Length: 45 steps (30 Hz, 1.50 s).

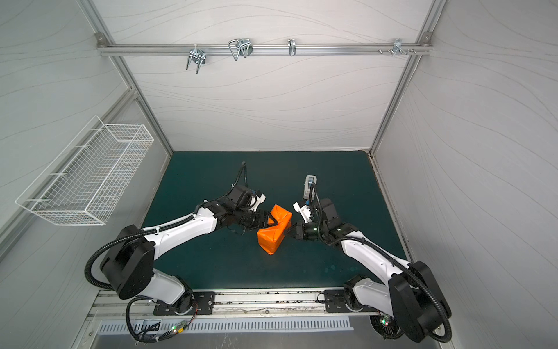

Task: Wrap a gift box in wrapping paper
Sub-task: Wrap the gift box with the wrapping paper, then lay the gift box flat at the center of the table.

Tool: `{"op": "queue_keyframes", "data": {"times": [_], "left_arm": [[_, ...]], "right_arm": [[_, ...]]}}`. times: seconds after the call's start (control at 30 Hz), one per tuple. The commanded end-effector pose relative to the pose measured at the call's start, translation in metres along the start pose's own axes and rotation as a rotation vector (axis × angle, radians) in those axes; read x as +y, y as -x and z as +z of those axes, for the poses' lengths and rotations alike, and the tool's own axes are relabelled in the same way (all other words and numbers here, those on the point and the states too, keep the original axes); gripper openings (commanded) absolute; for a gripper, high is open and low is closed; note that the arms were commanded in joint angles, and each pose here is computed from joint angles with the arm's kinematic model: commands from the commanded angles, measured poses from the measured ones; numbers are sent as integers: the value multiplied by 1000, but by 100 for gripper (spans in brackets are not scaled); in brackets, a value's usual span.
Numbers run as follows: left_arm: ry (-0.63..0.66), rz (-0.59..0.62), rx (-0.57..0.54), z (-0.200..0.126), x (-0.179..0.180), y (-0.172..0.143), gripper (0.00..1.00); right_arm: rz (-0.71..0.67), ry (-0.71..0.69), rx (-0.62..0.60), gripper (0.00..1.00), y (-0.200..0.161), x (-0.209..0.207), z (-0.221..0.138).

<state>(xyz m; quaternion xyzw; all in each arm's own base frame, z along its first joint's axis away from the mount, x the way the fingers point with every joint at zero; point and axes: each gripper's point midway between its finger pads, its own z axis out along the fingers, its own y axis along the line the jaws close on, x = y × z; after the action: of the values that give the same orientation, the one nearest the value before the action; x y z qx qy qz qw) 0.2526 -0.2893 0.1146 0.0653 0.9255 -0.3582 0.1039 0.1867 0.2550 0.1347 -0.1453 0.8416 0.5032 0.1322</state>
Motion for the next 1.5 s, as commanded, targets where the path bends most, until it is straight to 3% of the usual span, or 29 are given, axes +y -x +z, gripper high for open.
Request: {"op": "queue_keyframes", "data": {"times": [0.0,0.23,0.37,0.5,0.7,0.8,0.93,1.03,1.17,1.23,1.3,1.4,1.47], "left_arm": [[126,-42,67,10,31,-18,73],[123,-37,59,9,29,-16,73],[174,-11,28,-9,26,-5,75],[283,17,-110,-71,23,23,83],[363,13,-399,-182,22,43,85],[390,-11,-489,-210,35,40,86],[407,3,-550,-223,46,38,86],[429,-13,-572,-229,54,42,86],[435,-21,-584,-230,56,57,84],[444,9,-582,-228,56,66,82],[452,76,-594,-226,52,81,73],[497,129,-646,-232,49,109,75],[534,162,-699,-236,49,131,78]], "right_arm": [[-23,25,-6,2,6,7,4],[-43,18,16,1,17,14,15],[-55,22,9,2,25,22,15],[-78,9,20,3,36,30,23],[-80,1,46,3,75,36,64],[-112,23,75,0,93,50,90],[-141,22,34,2,112,65,89],[-170,-1,-10,18,123,71,67],[-128,-111,-150,41,145,45,13],[-117,-206,-239,50,155,26,-23],[-130,-356,-369,62,168,7,-69],[-187,-599,-588,77,189,-12,-138],[-258,-728,-745,98,200,-16,-176]]}}
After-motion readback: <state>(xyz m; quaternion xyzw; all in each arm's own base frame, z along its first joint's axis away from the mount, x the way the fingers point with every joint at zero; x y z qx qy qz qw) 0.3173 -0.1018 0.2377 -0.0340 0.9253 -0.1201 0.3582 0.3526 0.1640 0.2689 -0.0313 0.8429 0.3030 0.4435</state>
